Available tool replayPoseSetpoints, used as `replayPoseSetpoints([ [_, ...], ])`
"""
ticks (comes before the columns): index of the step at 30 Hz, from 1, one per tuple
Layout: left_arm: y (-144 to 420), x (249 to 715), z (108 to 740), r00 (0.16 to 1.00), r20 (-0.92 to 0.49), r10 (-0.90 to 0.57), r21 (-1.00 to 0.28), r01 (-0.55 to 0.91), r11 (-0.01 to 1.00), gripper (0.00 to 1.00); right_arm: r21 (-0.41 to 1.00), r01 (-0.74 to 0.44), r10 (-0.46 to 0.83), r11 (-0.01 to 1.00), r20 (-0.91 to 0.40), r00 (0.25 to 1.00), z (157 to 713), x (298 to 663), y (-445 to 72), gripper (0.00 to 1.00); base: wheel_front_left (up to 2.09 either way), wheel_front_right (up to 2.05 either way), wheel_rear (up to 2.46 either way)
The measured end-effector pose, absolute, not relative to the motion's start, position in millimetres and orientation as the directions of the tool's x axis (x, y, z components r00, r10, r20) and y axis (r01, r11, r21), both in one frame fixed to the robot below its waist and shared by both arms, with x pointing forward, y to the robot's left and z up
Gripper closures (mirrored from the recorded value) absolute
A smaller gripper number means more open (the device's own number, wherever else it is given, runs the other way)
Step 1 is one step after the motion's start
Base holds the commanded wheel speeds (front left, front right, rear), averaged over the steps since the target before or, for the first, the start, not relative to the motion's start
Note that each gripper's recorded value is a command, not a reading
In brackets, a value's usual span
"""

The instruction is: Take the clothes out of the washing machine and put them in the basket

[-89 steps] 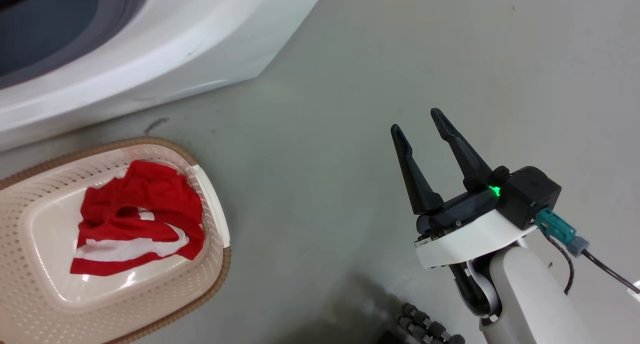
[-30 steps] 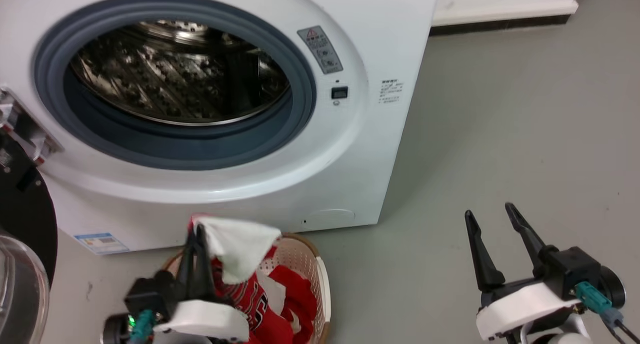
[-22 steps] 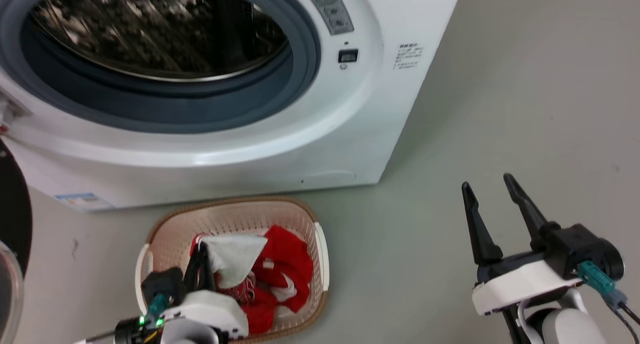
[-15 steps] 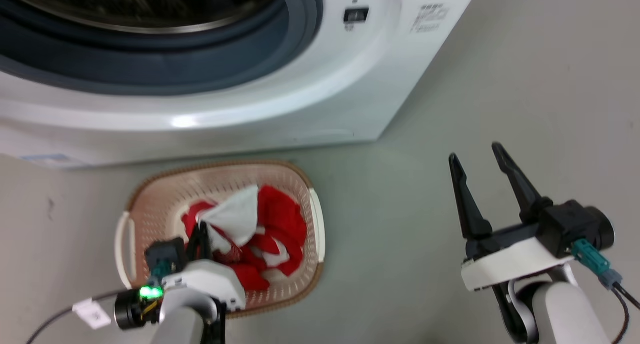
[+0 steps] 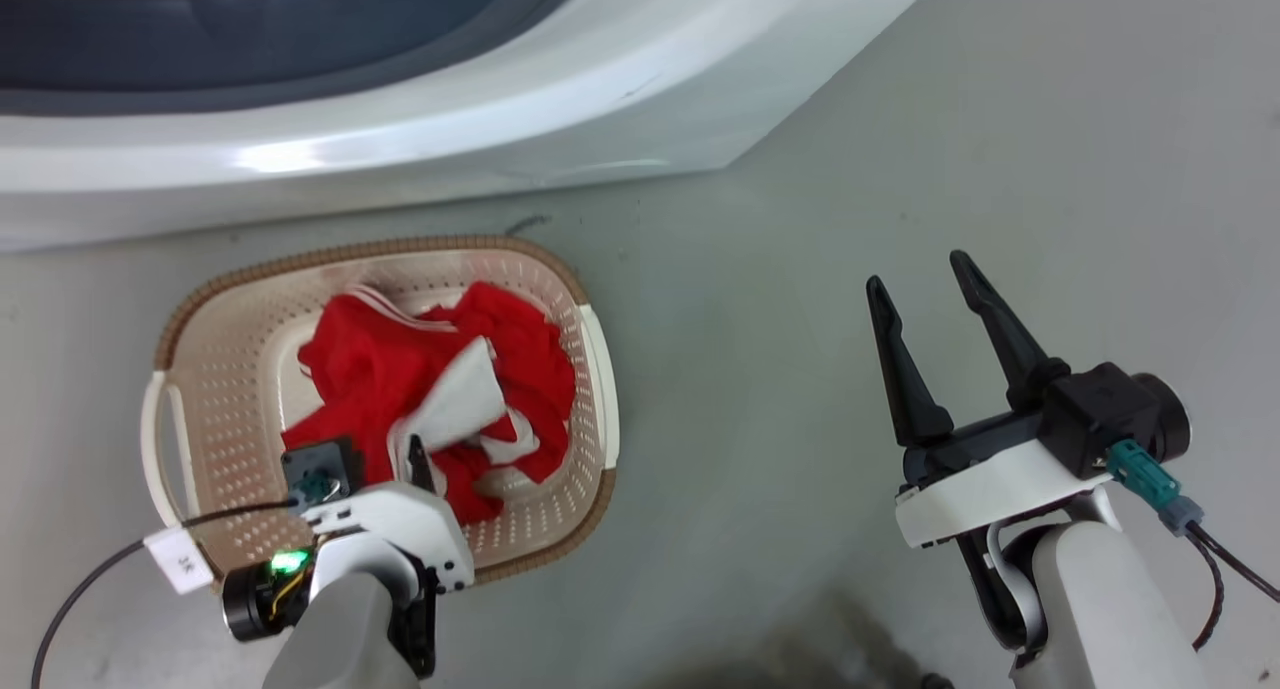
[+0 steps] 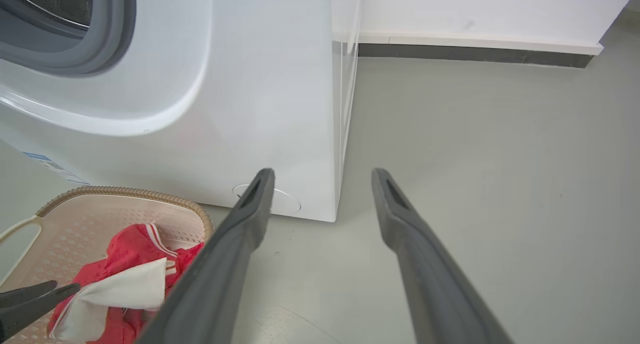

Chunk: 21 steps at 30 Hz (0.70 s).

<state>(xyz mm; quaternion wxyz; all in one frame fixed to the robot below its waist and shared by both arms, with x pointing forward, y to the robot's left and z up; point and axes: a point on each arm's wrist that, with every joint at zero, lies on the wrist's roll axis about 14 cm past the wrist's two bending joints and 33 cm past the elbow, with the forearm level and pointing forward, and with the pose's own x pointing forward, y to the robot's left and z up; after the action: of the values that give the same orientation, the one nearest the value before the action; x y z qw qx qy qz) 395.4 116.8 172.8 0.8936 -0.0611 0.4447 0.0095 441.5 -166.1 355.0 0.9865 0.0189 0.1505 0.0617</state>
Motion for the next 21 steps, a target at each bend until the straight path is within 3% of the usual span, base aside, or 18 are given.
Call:
replayPoseSetpoints([
  [4, 121.0, 393.5, 194.3, 0.641, -0.766, -0.045, -0.122, -0.077, 0.99, 0.0, 0.05, -0.11, 0.12, 0.993, -0.268, 0.956, 370.0, 436.0, -168.2, 0.0, 0.0, 0.0, 0.0],
  [9, 131.5, 397.4, 244.6, 0.743, -0.667, -0.047, -0.159, -0.081, 0.984, 0.0, 0.047, -0.103, 0.11, 0.994, -0.209, 0.972, 401.5, 421.7, -169.2, 0.0, 0.0, 0.0, 0.0],
  [21, 140.8, 414.4, 408.8, 0.974, -0.224, -0.035, -0.19, -0.008, 0.982, 0.0, 0.022, -0.088, 0.089, 0.996, -0.049, 0.995, 477.8, 381.0, -173.0, 0.0, 0.0, 0.0, 0.0],
])
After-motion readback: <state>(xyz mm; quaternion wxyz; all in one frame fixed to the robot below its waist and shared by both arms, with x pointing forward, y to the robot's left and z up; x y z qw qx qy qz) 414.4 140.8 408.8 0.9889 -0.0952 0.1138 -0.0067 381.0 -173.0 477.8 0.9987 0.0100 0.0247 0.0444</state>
